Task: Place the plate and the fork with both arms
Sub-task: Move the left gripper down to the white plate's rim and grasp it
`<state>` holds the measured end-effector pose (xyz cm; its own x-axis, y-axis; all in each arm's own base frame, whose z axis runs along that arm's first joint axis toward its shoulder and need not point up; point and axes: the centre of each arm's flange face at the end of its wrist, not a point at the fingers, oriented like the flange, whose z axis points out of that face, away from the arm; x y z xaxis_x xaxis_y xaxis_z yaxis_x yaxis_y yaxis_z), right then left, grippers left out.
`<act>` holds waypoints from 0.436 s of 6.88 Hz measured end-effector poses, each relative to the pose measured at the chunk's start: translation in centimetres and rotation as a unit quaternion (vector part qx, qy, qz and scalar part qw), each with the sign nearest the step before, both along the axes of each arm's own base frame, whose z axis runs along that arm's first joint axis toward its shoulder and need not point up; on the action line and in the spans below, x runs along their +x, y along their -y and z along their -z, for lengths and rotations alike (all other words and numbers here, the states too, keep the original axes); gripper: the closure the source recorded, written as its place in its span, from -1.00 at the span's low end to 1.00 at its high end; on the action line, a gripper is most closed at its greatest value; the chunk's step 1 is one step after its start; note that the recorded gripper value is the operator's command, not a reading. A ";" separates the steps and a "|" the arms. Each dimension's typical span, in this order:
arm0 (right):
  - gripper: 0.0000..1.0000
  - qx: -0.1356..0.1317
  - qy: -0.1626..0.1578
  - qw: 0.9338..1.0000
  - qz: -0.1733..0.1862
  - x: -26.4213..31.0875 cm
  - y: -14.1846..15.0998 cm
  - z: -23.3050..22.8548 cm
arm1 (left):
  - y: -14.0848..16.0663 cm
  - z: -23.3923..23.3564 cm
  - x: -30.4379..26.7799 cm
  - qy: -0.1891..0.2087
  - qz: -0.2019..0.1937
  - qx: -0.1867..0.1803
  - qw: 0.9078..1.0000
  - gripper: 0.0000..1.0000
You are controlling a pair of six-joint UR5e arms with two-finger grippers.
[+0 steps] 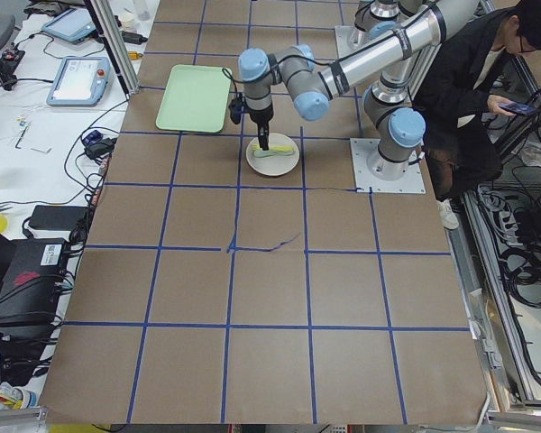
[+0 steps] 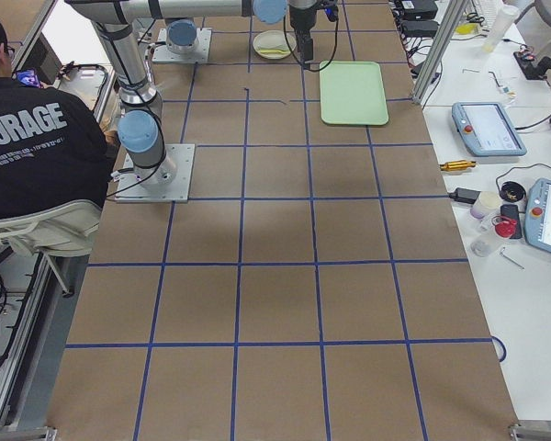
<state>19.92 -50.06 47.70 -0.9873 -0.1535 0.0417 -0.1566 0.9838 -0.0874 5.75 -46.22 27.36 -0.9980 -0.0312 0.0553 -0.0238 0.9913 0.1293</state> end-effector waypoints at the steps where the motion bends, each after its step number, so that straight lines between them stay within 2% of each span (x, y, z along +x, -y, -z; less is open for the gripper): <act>1: -1.00 0.001 0.000 1.000 0.000 0.0 0.1 0.1 | -1.4 3.1 2.7 0.001 -0.014 -0.008 1.000 -0.67; 2: -1.00 0.001 0.000 1.000 0.000 0.1 0.1 0.2 | -2.4 5.5 3.4 0.002 -0.023 -0.018 1.000 -0.48; 3: -1.00 0.002 0.000 1.000 0.000 0.1 0.1 0.2 | -3.0 6.8 3.5 -0.003 -0.030 -0.028 0.999 -0.18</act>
<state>19.99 -50.18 47.47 -0.9872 -0.1544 0.0406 -0.1573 0.9840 -0.0834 9.26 -43.25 20.51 -0.9940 -0.0880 0.0649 -0.0831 0.9937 0.0747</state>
